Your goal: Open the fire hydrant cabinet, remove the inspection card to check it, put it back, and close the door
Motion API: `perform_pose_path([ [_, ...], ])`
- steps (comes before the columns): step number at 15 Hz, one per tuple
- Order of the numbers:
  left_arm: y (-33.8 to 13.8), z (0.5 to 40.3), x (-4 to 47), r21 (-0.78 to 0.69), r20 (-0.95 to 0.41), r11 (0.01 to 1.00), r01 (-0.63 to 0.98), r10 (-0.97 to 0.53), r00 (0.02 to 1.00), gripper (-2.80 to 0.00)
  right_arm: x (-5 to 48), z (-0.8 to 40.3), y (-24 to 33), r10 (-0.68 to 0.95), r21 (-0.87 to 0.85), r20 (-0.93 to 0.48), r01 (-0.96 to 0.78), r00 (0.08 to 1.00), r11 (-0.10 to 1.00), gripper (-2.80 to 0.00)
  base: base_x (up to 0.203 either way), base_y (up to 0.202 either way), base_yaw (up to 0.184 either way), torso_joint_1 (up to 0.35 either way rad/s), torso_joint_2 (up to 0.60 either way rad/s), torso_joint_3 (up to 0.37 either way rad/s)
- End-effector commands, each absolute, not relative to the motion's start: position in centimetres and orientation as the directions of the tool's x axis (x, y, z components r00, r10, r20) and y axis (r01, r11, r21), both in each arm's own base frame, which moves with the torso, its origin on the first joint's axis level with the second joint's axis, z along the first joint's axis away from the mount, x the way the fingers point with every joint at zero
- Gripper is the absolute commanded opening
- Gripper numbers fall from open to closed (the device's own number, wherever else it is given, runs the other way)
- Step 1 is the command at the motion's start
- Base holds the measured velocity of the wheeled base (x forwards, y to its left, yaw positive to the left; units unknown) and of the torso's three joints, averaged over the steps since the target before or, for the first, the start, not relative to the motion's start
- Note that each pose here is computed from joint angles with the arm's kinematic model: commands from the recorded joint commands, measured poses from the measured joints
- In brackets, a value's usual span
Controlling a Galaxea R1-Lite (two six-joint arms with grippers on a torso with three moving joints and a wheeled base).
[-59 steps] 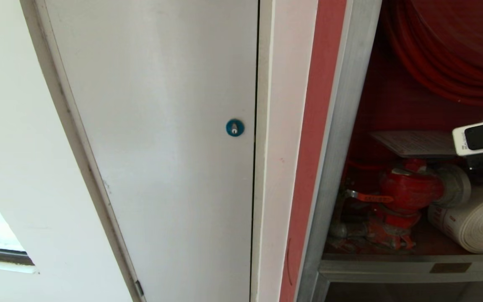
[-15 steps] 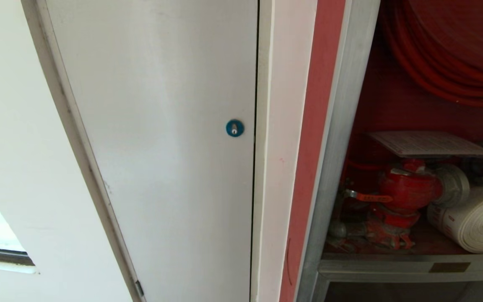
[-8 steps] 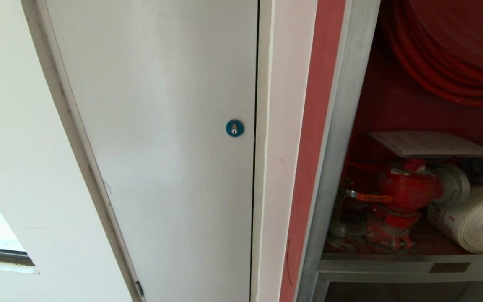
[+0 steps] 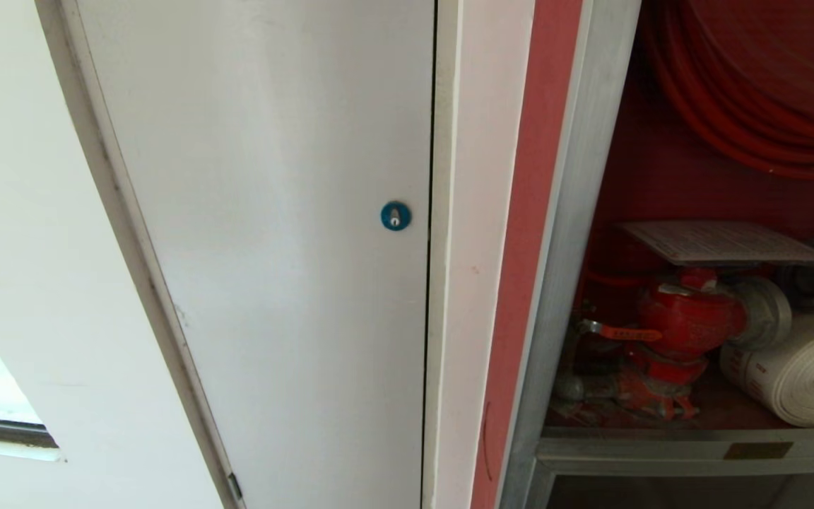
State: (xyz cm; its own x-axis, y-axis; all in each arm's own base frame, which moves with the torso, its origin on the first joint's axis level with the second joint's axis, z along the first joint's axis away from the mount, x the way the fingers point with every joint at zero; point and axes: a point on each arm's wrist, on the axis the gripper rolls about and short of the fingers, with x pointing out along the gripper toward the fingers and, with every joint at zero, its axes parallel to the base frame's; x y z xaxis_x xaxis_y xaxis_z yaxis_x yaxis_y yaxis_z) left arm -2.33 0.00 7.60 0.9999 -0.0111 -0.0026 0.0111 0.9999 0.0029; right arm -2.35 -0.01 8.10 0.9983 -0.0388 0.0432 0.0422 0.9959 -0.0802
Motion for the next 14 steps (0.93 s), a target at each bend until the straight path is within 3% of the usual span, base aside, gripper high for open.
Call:
perform_pose_path([
  [1,-0.01,7.62,-2.33,0.003,-0.003,1.000,0.012,-0.012,1.000,-2.80,-2.32,7.62,0.01,-0.029,-0.084,0.009,0.029,1.000,0.996,-2.80,0.000,0.000,0.000,0.000,0.00,0.000],
  [14,-0.01,7.62,-2.33,0.003,-0.003,1.000,0.012,-0.012,1.000,-2.80,-2.31,7.52,0.05,-0.012,-0.051,-0.006,0.012,1.000,0.999,-2.80,0.000,0.000,0.000,0.000,0.00,0.000],
])
